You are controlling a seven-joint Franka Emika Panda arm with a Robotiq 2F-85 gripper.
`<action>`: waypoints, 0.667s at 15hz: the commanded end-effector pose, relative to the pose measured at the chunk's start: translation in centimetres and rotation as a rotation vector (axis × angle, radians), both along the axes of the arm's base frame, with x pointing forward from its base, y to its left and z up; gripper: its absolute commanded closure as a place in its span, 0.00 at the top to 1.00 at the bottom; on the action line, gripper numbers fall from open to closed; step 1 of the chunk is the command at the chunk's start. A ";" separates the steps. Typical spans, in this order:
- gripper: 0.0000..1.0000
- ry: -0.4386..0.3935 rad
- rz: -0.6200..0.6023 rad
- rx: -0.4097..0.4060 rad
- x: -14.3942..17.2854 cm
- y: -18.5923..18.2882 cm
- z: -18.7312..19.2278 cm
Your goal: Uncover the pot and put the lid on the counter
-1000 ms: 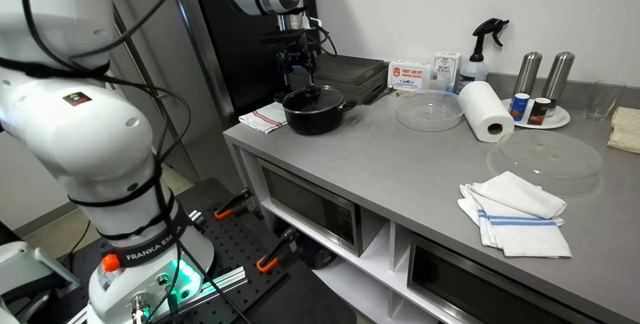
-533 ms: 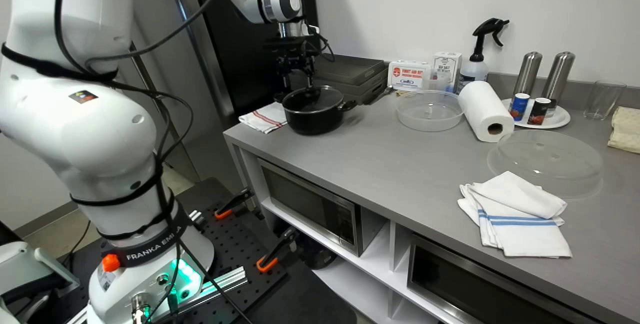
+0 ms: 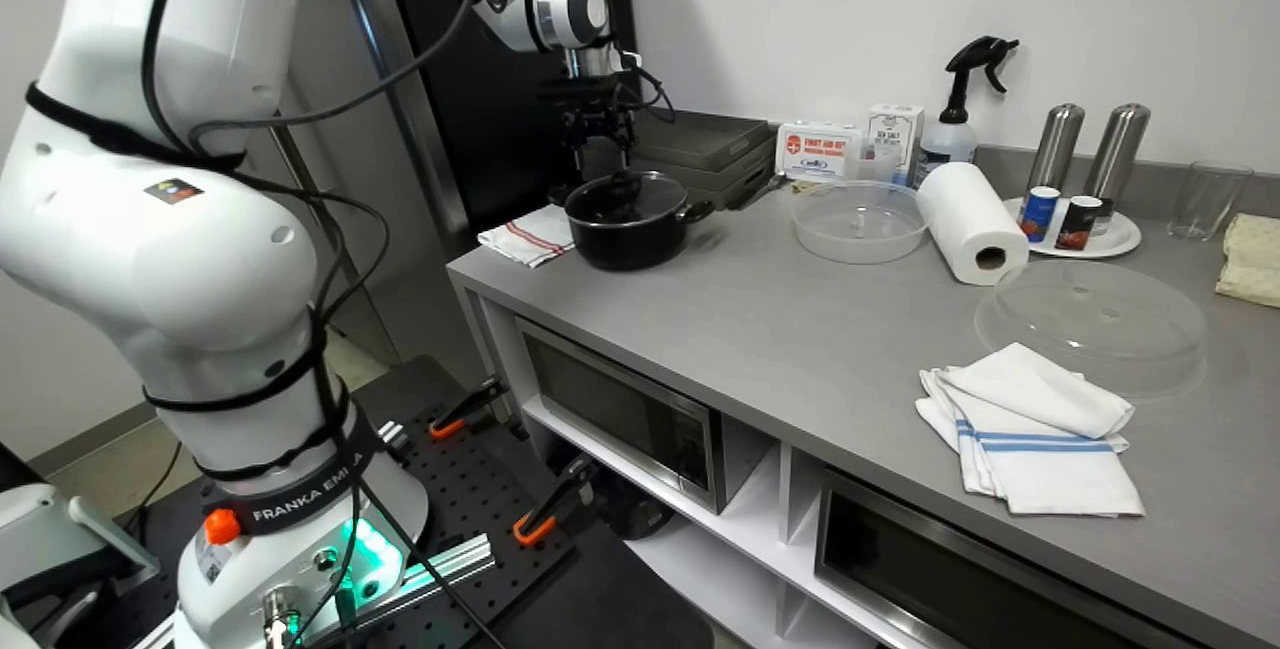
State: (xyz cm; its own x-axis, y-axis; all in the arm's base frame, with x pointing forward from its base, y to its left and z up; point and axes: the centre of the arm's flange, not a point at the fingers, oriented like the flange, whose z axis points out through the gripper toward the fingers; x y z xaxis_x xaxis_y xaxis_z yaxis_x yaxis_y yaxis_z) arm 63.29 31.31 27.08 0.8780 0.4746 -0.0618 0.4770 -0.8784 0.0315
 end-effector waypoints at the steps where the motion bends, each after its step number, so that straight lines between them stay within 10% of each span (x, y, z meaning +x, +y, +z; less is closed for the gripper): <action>1: 1.00 -0.021 0.013 0.003 3.7 0.0 -0.5; 10: 1.00 -0.015 -0.017 0.000 6.9 -1.9 -3.4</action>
State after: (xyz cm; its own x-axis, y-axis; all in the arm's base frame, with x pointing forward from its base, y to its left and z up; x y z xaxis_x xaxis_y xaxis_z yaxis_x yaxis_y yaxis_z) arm 68.35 28.69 24.23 0.8942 0.4457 -0.0414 0.4472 -0.8935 0.0396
